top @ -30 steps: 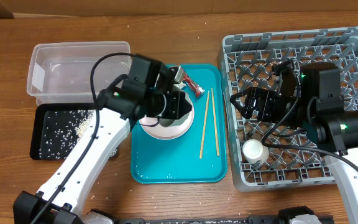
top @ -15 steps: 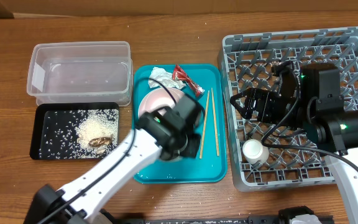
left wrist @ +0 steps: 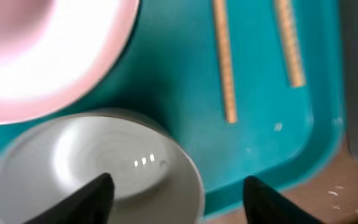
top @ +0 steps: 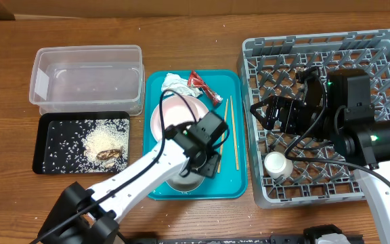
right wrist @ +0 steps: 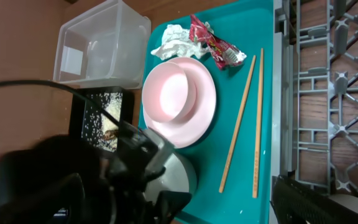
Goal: Sort waste into correct bins and load items into the dishwasher
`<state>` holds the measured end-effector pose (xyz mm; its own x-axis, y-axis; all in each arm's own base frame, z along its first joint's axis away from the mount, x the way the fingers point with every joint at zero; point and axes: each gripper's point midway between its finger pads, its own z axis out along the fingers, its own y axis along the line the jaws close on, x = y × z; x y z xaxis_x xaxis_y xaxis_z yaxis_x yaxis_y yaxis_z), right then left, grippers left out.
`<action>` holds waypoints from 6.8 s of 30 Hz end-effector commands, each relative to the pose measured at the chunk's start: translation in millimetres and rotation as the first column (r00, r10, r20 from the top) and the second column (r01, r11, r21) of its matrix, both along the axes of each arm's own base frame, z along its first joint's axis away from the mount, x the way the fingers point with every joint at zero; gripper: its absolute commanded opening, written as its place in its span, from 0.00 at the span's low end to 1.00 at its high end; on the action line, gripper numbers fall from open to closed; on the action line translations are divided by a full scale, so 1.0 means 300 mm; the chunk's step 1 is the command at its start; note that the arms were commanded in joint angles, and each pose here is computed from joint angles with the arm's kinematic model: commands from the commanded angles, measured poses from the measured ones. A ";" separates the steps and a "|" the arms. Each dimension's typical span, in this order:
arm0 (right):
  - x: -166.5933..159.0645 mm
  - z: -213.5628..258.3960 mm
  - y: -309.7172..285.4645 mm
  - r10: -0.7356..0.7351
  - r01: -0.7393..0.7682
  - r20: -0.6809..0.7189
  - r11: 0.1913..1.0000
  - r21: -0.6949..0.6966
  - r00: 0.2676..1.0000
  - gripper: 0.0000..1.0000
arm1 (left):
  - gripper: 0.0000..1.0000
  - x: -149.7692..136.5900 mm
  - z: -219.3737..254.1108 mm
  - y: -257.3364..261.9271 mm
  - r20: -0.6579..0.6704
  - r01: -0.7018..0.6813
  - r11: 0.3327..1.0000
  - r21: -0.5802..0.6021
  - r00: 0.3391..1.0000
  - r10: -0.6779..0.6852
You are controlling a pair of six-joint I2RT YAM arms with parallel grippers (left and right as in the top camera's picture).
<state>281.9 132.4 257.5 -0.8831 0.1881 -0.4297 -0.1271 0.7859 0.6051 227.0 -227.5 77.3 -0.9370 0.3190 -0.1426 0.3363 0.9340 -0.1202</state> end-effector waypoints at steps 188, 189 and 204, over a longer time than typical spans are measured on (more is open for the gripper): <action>0.040 -0.011 -0.053 -0.079 0.080 0.019 0.993 -0.082 0.997 1.00 | 1.00 0.066 0.699 0.593 0.858 -0.053 0.940 -0.336 0.396 0.329; 0.040 -0.012 -0.053 -0.079 0.080 0.018 0.993 -0.083 0.997 1.00 | 1.00 0.062 0.680 0.596 0.864 -0.047 0.939 -0.341 0.378 0.333; 0.040 -0.011 -0.053 -0.079 0.080 0.019 0.993 -0.082 0.997 1.00 | 1.00 0.014 0.374 0.625 0.901 -0.013 0.929 -0.369 0.240 0.361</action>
<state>290.3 116.9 247.0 -0.8713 0.2149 -0.4412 -0.0647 0.8409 0.5374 229.5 -40.9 199.1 -0.0925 -0.0631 -0.9937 0.1856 0.9794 -0.0794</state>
